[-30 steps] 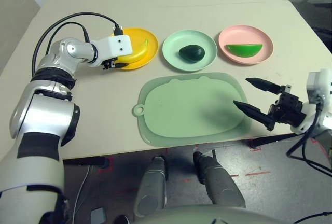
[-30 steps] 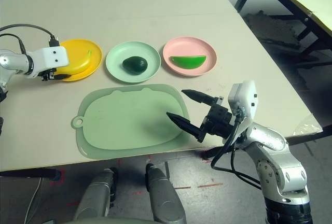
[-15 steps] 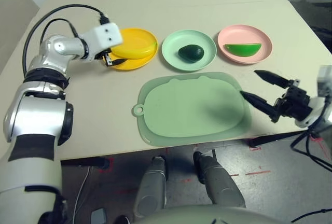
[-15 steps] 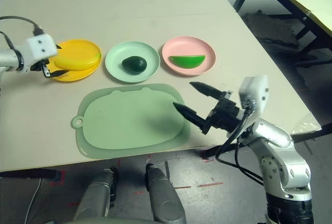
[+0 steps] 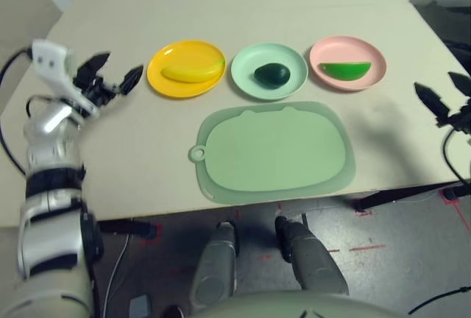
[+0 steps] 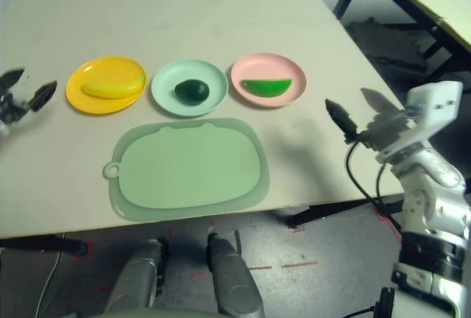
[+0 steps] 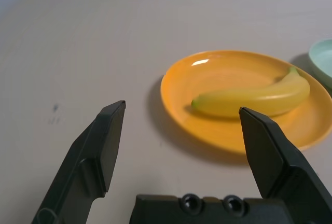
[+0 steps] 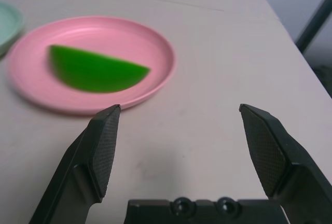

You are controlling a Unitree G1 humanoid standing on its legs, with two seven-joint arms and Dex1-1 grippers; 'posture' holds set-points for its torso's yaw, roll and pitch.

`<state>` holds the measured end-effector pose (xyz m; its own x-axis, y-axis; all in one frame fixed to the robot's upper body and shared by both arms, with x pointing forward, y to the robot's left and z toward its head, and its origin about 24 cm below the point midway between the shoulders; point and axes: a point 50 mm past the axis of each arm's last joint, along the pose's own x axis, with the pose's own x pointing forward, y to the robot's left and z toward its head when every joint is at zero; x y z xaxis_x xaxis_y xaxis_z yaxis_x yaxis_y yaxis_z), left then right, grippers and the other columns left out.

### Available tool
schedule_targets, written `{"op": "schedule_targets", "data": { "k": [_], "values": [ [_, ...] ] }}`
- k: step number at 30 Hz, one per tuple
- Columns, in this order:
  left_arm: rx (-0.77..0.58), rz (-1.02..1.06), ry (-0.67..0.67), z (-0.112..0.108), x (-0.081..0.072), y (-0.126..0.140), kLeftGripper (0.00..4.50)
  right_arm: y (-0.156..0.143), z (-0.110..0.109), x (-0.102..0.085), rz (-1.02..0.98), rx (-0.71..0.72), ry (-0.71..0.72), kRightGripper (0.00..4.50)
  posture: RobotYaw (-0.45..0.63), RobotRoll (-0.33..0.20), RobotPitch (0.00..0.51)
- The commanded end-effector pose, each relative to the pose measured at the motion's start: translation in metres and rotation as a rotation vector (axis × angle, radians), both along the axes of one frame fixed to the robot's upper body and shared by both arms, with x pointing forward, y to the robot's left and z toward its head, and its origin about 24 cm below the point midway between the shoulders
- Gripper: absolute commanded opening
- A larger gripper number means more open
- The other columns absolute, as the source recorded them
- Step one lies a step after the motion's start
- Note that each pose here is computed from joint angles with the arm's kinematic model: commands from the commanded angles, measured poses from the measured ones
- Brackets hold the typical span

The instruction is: Place the fruits into color-matched plates.

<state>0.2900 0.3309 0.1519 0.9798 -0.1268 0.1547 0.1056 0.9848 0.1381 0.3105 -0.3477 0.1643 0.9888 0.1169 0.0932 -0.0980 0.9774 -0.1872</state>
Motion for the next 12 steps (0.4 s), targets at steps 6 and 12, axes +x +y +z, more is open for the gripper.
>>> {"op": "schedule_targets", "data": {
  "k": [6, 12],
  "values": [
    [-0.019, 0.035, 0.018, 0.0, -0.01, -0.005, 4.46, -0.033, -0.023, 0.004, -0.242, 0.06, 0.01, 4.5, 0.18, 0.0, 0.239],
    [-0.019, -0.04, 0.016, 0.002, 0.009, -0.025, 4.46, -0.044, -0.027, -0.002, -0.317, 0.061, 0.007, 4.5, 0.17, 0.0, 0.246]
  ]
}}
